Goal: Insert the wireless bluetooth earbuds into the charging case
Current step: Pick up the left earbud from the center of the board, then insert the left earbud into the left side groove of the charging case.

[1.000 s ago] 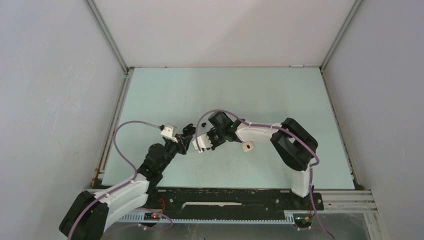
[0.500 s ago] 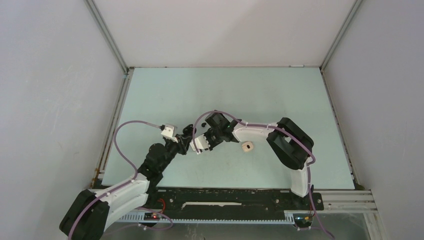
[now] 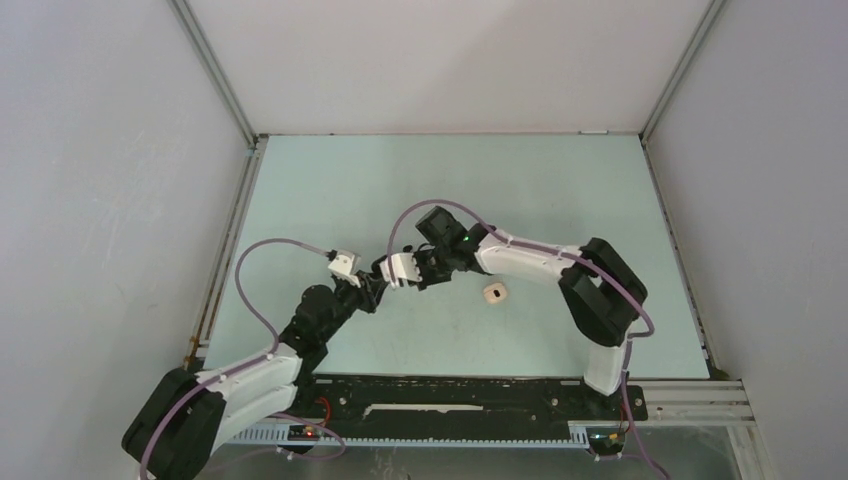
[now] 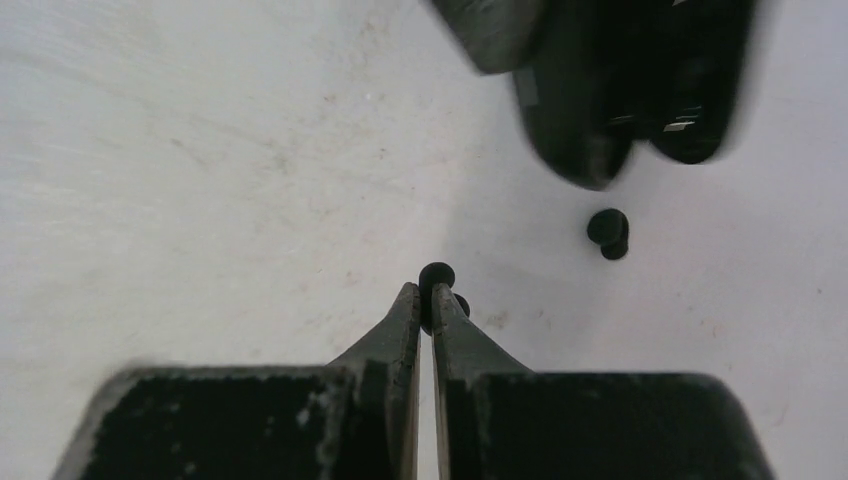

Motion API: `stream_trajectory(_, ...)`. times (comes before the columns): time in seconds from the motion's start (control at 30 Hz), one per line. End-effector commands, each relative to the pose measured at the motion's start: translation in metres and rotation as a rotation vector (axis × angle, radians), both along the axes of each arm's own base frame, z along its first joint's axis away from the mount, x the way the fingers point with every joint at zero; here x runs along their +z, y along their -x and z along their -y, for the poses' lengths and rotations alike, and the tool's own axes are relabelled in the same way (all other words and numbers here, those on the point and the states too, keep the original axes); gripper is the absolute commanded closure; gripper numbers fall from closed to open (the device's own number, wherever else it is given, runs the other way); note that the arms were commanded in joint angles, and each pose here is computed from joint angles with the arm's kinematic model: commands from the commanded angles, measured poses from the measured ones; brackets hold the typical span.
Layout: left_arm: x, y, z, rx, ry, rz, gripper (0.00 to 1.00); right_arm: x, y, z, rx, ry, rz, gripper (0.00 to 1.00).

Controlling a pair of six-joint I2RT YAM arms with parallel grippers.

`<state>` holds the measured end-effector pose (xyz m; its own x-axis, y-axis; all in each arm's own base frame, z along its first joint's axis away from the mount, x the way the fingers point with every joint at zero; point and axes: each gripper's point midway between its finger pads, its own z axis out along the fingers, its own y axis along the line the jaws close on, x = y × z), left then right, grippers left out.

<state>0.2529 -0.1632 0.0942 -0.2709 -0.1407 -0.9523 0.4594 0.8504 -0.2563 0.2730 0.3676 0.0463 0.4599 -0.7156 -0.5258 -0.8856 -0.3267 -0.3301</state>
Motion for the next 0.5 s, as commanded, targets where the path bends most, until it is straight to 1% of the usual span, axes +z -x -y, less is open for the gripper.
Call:
stream_trajectory(0.0, 0.032, -0.002, 0.026, -0.128, 0.061, 0.078, 1.0, 0.082, 0.036, 0.009, -0.061, -0.098, -0.207, 0.96)
stream_trajectory(0.1, 0.037, 0.006, 0.042, -0.23, 0.08, 0.09, 1.0, 0.104, 0.07, 0.026, -0.066, -0.1, -0.356, 0.97)
stream_trajectory(0.23, 0.046, 0.02, 0.062, -0.354, 0.102, 0.122, 1.0, 0.12, 0.106, 0.042, -0.081, -0.083, -0.513, 0.98)
stream_trajectory(0.37, 0.058, 0.046, 0.083, -0.515, 0.119, 0.189, 1.0, 0.132, 0.121, 0.047, -0.135, -0.09, -0.616, 0.99)
stream_trajectory(0.47, 0.061, 0.063, 0.096, -0.603, 0.102, 0.231, 1.0, 0.142, 0.124, 0.046, -0.176, -0.111, -0.653, 0.99)
